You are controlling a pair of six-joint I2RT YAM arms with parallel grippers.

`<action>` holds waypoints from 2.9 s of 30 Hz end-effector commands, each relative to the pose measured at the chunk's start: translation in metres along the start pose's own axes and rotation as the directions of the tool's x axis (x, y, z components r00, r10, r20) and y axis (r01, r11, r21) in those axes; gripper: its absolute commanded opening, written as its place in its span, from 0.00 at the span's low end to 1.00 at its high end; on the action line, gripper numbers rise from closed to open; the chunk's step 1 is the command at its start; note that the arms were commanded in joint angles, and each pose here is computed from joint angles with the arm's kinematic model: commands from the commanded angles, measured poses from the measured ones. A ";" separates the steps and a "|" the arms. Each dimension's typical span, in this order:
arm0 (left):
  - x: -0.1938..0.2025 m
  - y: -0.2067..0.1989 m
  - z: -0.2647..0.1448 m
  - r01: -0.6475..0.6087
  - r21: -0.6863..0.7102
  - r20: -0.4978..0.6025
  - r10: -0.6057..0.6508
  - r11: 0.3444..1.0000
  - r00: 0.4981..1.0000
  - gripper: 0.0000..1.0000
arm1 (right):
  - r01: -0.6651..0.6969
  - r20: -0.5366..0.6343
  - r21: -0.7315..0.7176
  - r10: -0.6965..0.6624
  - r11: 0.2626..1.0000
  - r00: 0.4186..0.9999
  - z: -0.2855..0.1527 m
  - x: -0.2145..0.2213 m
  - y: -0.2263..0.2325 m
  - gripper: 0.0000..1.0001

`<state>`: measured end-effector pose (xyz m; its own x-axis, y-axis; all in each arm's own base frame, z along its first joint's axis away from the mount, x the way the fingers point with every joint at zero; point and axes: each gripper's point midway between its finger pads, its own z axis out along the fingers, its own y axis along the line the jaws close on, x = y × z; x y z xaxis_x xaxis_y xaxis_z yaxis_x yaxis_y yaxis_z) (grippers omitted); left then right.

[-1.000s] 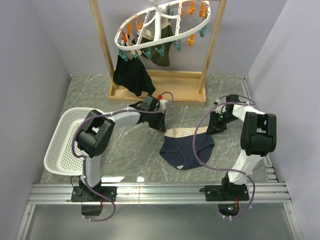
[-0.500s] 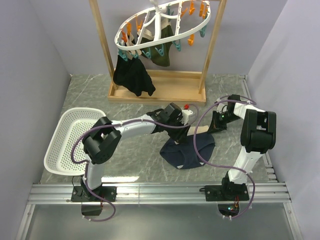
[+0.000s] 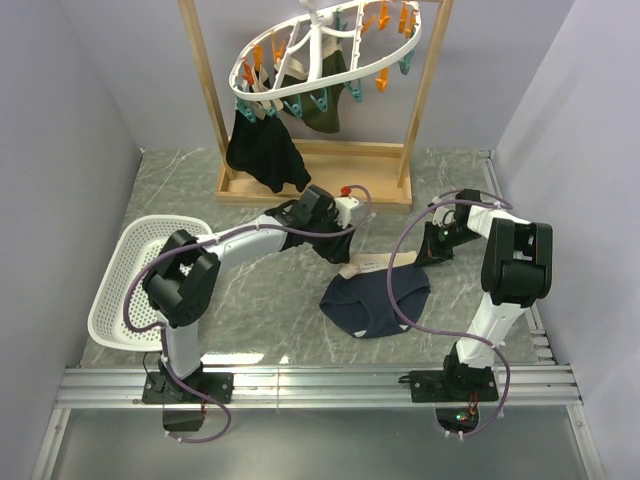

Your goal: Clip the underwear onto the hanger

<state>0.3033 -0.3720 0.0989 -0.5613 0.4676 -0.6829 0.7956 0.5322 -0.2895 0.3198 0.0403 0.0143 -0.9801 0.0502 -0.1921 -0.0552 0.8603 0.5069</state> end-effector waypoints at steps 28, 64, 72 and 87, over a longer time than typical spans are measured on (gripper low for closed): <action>0.049 -0.035 0.059 -0.029 0.086 -0.183 0.044 0.996 0.982 0.38 | 0.034 -0.003 -0.014 -0.034 0.999 0.999 -0.006 0.001 0.002 0.00; 0.002 -0.026 -0.240 -0.021 -0.131 0.339 0.065 0.991 0.938 0.00 | 0.661 0.423 -0.219 -0.540 0.718 0.727 -0.155 0.081 0.175 0.00; 0.033 -0.043 -0.239 0.071 -0.052 0.309 -0.051 0.996 0.950 0.00 | 0.720 0.496 -0.098 -0.593 0.687 0.634 -0.154 0.091 0.202 0.00; 0.029 0.124 -0.115 0.375 -0.262 0.195 -0.332 0.889 0.923 0.00 | 0.406 0.223 -0.008 -0.394 0.914 0.892 -0.004 -0.045 0.108 0.00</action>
<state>0.3131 -0.2104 0.0997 -0.8046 0.2033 -0.5579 0.4526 0.8182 -0.3546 0.2988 0.1318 0.0641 -0.8718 -0.2400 -0.4271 -0.4421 0.7611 0.4747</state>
